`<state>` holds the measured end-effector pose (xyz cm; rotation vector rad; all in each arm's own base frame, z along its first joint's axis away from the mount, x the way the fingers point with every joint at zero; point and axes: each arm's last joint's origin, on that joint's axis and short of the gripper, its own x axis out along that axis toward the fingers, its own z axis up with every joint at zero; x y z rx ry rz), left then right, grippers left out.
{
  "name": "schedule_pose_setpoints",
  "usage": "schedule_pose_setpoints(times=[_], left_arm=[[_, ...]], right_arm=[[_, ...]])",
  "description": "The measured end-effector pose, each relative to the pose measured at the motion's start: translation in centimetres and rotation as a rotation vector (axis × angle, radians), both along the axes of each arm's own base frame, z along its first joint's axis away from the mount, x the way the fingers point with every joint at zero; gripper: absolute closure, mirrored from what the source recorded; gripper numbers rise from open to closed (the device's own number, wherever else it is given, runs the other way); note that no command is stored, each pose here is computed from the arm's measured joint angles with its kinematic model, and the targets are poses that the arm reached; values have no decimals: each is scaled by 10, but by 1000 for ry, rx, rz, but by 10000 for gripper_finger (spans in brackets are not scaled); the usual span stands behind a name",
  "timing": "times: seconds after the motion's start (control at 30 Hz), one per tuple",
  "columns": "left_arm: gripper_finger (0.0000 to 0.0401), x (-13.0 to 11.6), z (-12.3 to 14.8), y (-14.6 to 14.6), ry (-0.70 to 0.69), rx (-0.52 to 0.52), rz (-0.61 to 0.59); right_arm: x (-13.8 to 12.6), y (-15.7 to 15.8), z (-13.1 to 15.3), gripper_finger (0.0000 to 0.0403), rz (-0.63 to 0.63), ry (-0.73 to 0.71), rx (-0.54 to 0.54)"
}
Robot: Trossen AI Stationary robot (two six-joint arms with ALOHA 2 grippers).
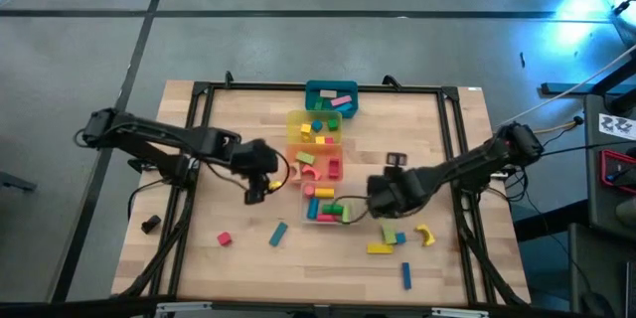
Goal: Sort blocks by size
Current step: Put the blue arch block into the orange bin
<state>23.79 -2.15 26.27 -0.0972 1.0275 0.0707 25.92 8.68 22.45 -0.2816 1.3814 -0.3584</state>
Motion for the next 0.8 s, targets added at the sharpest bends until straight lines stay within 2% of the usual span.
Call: schedule_pose_setpoints(times=[0.1,0.27,0.37,0.43,0.6,0.8], left_arm=[[207,-4,-3,-13,34,-70,42],[207,-7,-8,-33,34,-131,59],[207,-9,-8,-42,30,-158,66],[207,-9,-7,-47,16,-181,79],[207,-4,-4,-61,-59,-249,138],[207,3,-8,-83,-94,-327,139]], right_arm=[[22,-7,4,261,105,-127,16],[56,-21,12,253,299,-323,8],[70,-33,14,252,365,-385,-26],[78,-42,15,253,399,-418,-12],[91,-64,7,251,426,-455,52],[105,-81,-9,229,382,-472,46]])
